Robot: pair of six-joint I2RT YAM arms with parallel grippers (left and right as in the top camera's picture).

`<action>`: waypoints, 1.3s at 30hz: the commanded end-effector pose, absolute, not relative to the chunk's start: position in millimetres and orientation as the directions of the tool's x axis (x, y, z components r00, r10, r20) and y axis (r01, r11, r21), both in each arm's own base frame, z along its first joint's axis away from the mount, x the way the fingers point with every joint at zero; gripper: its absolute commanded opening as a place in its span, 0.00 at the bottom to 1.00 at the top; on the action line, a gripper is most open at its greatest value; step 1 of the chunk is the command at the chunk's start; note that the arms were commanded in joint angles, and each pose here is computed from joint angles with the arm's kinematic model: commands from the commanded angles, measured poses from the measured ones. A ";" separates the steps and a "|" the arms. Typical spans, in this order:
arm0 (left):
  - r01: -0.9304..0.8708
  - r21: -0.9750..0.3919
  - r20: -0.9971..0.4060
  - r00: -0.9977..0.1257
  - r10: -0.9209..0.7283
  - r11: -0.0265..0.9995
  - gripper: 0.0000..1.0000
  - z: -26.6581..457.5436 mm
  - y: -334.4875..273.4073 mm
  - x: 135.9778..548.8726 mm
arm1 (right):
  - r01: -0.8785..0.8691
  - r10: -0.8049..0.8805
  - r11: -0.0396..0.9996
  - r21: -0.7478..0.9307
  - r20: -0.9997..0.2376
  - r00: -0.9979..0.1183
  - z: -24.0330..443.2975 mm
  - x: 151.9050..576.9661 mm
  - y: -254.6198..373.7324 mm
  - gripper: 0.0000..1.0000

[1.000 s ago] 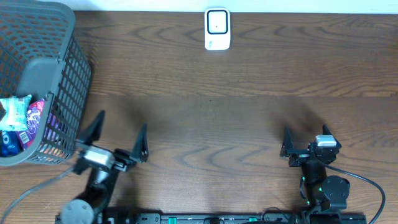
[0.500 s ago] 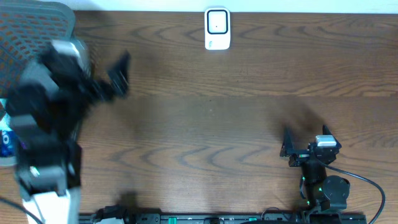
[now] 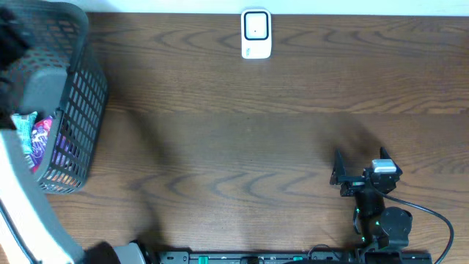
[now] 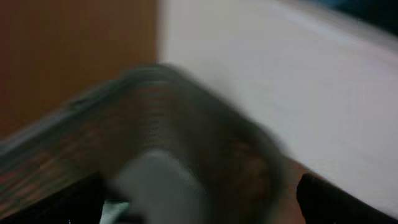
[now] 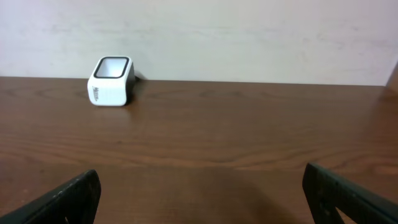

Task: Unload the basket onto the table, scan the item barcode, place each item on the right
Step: 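Reach the left gripper into the basket and grasp the purple Carefree pack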

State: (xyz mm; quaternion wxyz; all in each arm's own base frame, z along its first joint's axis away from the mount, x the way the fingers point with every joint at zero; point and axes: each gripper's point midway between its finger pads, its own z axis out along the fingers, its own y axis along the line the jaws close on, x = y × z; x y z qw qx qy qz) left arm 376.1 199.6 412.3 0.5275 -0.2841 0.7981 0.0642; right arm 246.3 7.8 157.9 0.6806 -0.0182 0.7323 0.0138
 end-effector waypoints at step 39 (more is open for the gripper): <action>-0.666 0.279 -0.076 -0.733 -0.676 0.692 0.77 60.0 239.3 289.7 | -0.023 0.007 1.000 0.009 -0.997 -0.074 156.8 246.3 3.2 0.99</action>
